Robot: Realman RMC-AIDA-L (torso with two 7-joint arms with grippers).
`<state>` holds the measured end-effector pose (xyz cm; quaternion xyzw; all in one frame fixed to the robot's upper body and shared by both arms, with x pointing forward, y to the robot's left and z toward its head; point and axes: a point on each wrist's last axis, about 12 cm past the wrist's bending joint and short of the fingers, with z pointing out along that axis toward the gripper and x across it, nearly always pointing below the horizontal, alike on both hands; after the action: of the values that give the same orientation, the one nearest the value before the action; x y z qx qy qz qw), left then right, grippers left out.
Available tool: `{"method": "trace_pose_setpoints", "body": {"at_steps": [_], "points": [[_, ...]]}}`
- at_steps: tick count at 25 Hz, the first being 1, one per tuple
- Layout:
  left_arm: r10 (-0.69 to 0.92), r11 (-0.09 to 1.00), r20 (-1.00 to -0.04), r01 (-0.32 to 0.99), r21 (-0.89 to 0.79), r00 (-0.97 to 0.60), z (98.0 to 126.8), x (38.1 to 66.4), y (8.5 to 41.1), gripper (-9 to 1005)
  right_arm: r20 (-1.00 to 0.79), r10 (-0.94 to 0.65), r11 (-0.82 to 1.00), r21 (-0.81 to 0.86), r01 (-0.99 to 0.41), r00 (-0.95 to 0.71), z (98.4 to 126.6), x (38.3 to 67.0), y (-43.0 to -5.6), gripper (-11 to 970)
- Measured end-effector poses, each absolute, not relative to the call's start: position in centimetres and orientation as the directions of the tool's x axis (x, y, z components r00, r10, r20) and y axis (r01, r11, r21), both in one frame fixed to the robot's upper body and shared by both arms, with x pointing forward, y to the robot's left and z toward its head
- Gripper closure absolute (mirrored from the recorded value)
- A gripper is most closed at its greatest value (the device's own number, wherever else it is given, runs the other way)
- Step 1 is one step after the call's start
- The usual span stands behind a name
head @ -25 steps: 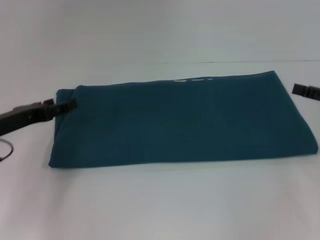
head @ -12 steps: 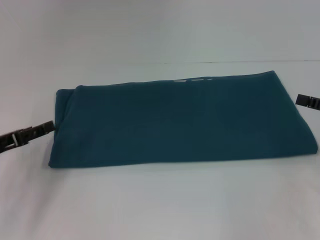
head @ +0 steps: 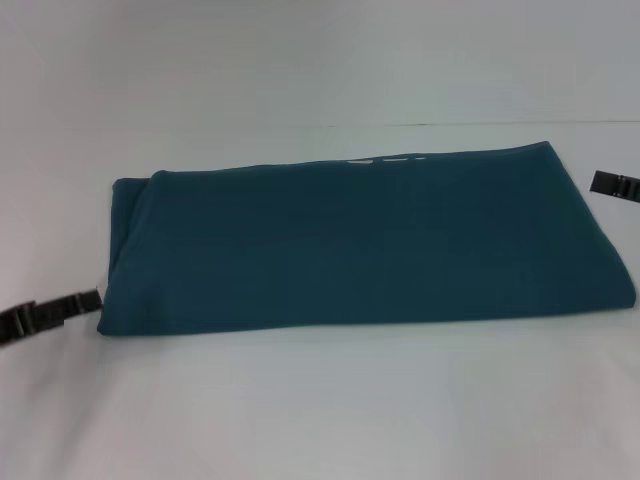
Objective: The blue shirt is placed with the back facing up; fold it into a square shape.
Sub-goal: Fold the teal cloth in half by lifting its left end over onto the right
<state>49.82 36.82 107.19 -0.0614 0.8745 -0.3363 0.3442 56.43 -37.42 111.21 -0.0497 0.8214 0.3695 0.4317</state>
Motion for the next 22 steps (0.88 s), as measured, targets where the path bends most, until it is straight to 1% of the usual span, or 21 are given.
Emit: {"method": "trace_pose_setpoints", "body": {"at_steps": [14,22], "points": [[-0.319,0.743,-0.490,0.107,-0.661,-0.811,106.1,50.3,35.5,181,-0.748,0.260,0.731,0.565,-0.382,-0.610,111.3,56.4,-38.1,171],[-0.322,0.748,-0.465,0.080,-0.659,-0.825,105.9,50.5,35.4,181,-0.752,0.270,0.737,0.564,-0.374,-0.602,111.5,56.4,-38.5,172]]}}
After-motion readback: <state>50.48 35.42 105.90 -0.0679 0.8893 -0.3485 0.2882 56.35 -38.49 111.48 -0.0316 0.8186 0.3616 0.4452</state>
